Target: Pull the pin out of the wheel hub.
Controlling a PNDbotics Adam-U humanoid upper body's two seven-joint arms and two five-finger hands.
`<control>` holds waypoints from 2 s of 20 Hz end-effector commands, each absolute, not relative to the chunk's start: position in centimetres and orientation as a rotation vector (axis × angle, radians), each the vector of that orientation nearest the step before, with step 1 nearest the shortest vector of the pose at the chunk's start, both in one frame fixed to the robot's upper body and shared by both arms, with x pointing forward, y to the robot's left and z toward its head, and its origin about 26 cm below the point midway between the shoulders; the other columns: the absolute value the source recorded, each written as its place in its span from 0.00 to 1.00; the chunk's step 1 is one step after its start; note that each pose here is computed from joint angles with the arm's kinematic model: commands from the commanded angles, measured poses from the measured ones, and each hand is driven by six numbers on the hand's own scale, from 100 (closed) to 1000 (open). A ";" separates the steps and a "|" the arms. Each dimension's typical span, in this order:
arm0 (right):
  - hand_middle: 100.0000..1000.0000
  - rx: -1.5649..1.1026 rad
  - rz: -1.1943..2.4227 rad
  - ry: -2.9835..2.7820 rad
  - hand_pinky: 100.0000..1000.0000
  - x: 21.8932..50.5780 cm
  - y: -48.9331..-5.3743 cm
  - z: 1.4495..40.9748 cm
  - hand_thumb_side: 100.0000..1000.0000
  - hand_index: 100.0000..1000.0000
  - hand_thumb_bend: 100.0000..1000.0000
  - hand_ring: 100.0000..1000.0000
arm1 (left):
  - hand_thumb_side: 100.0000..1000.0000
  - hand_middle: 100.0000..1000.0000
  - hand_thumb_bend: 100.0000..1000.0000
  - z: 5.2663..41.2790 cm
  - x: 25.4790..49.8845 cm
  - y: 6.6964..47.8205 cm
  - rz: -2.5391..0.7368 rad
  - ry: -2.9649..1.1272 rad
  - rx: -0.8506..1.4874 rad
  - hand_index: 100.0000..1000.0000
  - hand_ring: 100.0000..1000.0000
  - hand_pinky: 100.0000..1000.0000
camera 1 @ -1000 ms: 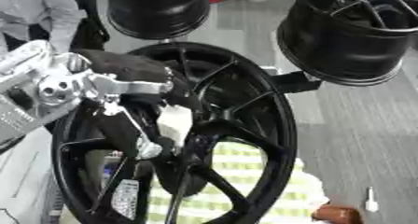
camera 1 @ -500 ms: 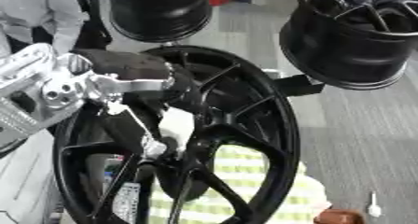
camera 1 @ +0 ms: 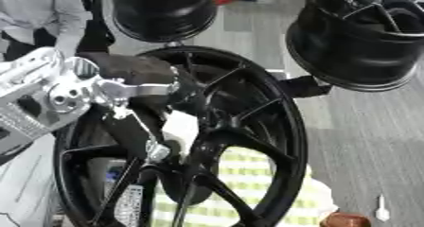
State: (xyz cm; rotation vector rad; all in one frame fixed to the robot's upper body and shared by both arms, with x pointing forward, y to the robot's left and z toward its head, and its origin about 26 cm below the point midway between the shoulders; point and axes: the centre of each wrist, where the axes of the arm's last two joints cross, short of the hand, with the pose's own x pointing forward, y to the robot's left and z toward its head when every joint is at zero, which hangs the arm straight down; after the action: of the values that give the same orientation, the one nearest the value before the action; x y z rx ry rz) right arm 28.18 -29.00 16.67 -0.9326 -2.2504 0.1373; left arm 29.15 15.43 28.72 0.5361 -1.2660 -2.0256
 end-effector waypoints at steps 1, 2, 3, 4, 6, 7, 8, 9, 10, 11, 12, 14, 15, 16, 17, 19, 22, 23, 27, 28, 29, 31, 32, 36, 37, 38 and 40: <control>0.68 -0.934 0.133 -2.281 0.66 28.1 -28.9 17.5 0.60 0.75 0.00 0.76 | 0.12 0.81 0.23 29.3 29.0 15.5 -2.023 -1.223 0.552 0.88 0.84 0.84; 0.68 -0.933 0.132 -2.281 0.66 28.1 -28.9 17.4 0.60 0.75 0.00 0.76 | 0.12 0.81 0.23 29.2 29.0 15.5 -2.023 -1.216 0.551 0.88 0.83 0.83; 0.68 -0.933 0.131 -2.281 0.66 28.1 -28.9 17.4 0.60 0.75 0.00 0.76 | 0.12 0.81 0.23 29.2 29.1 15.5 -2.023 -1.209 0.550 0.88 0.83 0.83; 0.68 -0.933 0.130 -2.281 0.66 28.1 -28.9 17.4 0.60 0.75 0.00 0.76 | 0.13 0.80 0.23 29.1 29.2 15.5 -2.020 -1.201 0.548 0.88 0.82 0.82; 0.68 -0.931 0.128 -2.282 0.66 28.1 -28.8 17.4 0.61 0.75 0.00 0.76 | 0.13 0.79 0.22 28.9 29.5 15.5 -2.016 -1.187 0.542 0.88 0.82 0.81; 0.68 -0.930 0.127 -2.282 0.66 28.1 -28.8 17.4 0.61 0.75 0.00 0.76 | 0.13 0.79 0.22 28.8 29.6 15.5 -2.015 -1.180 0.539 0.88 0.81 0.81; 0.68 -0.930 0.126 -2.282 0.66 28.1 -28.8 17.4 0.61 0.75 0.00 0.76 | 0.14 0.78 0.22 28.7 29.7 15.5 -2.015 -1.175 0.537 0.88 0.80 0.80; 0.68 -0.929 0.125 -2.282 0.66 28.1 -28.8 17.4 0.61 0.75 0.00 0.76 | 0.14 0.78 0.22 28.6 29.8 15.5 -2.015 -1.171 0.535 0.88 0.80 0.80; 0.68 -0.929 0.124 -2.281 0.66 28.1 -28.8 17.4 0.61 0.75 0.00 0.76 | 0.14 0.77 0.21 28.6 29.9 15.5 -2.015 -1.168 0.533 0.87 0.79 0.79; 0.68 -0.929 0.123 -2.280 0.66 28.1 -28.7 17.4 0.61 0.75 0.00 0.76 | 0.14 0.76 0.21 28.5 29.9 15.5 -2.015 -1.167 0.533 0.88 0.78 0.79; 0.68 -0.928 0.122 -2.279 0.66 28.1 -28.7 17.3 0.61 0.75 0.00 0.76 | 0.14 0.76 0.21 28.5 30.0 15.5 -2.013 -1.165 0.534 0.87 0.78 0.78; 0.68 -0.927 0.122 -2.279 0.66 28.1 -28.7 17.3 0.61 0.75 0.00 0.76 | 0.13 0.76 0.21 28.4 30.2 15.5 -2.008 -1.161 0.538 0.87 0.77 0.78; 0.68 -0.927 0.121 -2.278 0.66 28.1 -28.7 17.3 0.61 0.75 0.00 0.76 | 0.13 0.75 0.20 28.3 30.3 15.5 -2.004 -1.158 0.539 0.87 0.75 0.76; 0.68 -0.927 0.120 -2.278 0.66 28.1 -28.7 17.3 0.61 0.75 0.00 0.76 | 0.13 0.75 0.20 28.1 30.5 15.6 -2.000 -1.155 0.540 0.87 0.74 0.75; 0.68 -0.926 0.119 -2.278 0.66 28.1 -28.7 17.3 0.61 0.75 0.00 0.76 | 0.12 0.75 0.20 28.0 30.7 15.6 -1.997 -1.150 0.542 0.87 0.74 0.75; 0.68 -0.926 0.119 -2.278 0.66 28.1 -28.7 17.2 0.61 0.75 0.00 0.76 | 0.13 0.77 0.21 27.7 30.9 15.7 -1.995 -1.140 0.548 0.88 0.74 0.76; 0.68 -0.925 0.118 -2.279 0.66 28.1 -28.6 17.2 0.61 0.75 0.00 0.76 | 0.13 0.74 0.20 27.3 31.3 15.8 -1.994 -1.127 0.552 0.87 0.73 0.74; 0.68 -0.924 0.118 -2.279 0.66 28.1 -28.6 17.2 0.61 0.75 0.00 0.76 | 0.13 0.74 0.20 27.3 31.4 15.8 -1.994 -1.124 0.552 0.87 0.73 0.74; 0.68 -0.922 0.117 -2.278 0.66 28.1 -28.6 17.2 0.62 0.75 0.00 0.76 | 0.12 0.71 0.18 27.0 31.6 15.8 -1.998 -1.113 0.545 0.84 0.67 0.70; 0.68 -0.922 0.116 -2.278 0.66 28.1 -28.6 17.2 0.62 0.75 0.00 0.76 | 0.12 0.71 0.18 27.0 31.6 15.8 -2.000 -1.111 0.541 0.84 0.67 0.70; 0.68 -0.922 0.116 -2.278 0.67 28.1 -28.6 17.2 0.62 0.75 0.00 0.76 | 0.13 0.69 0.17 27.0 31.6 15.7 -2.002 -1.110 0.536 0.82 0.66 0.69; 0.67 -0.922 0.113 -2.277 0.66 28.0 -28.6 17.2 0.62 0.75 0.00 0.76 | 0.14 0.66 0.16 27.0 31.6 15.6 -2.003 -1.113 0.526 0.80 0.63 0.68; 0.67 -0.923 0.111 -2.275 0.66 28.0 -28.6 17.1 0.62 0.75 0.00 0.76 | 0.14 0.63 0.15 27.1 31.5 15.6 -2.003 -1.117 0.521 0.79 0.61 0.67; 0.67 -0.924 0.103 -2.266 0.66 28.0 -28.6 17.0 0.63 0.75 0.00 0.76 | 0.14 0.54 0.11 27.6 31.0 15.4 -1.985 -1.161 0.506 0.73 0.53 0.64; 0.67 -0.925 0.100 -2.264 0.66 28.0 -28.6 16.9 0.63 0.75 0.00 0.76 | 0.15 0.52 0.11 27.7 30.9 15.3 -1.978 -1.173 0.503 0.71 0.52 0.64; 0.67 -0.925 0.099 -2.263 0.66 27.9 -28.6 16.9 0.63 0.75 0.00 0.76 | 0.14 0.50 0.11 27.8 30.8 15.3 -1.971 -1.182 0.501 0.69 0.50 0.63; 0.67 -0.927 0.096 -2.260 0.66 27.9 -28.6 16.8 0.63 0.75 0.00 0.76 | 0.14 0.47 0.09 27.9 30.7 15.3 -1.962 -1.197 0.497 0.67 0.48 0.61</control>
State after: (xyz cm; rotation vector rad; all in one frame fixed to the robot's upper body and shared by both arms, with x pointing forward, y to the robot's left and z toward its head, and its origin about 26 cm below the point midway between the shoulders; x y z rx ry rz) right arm 28.08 -28.50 16.10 -0.9179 -2.2356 0.0953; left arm 30.95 15.11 26.68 0.4811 -1.2104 -1.9912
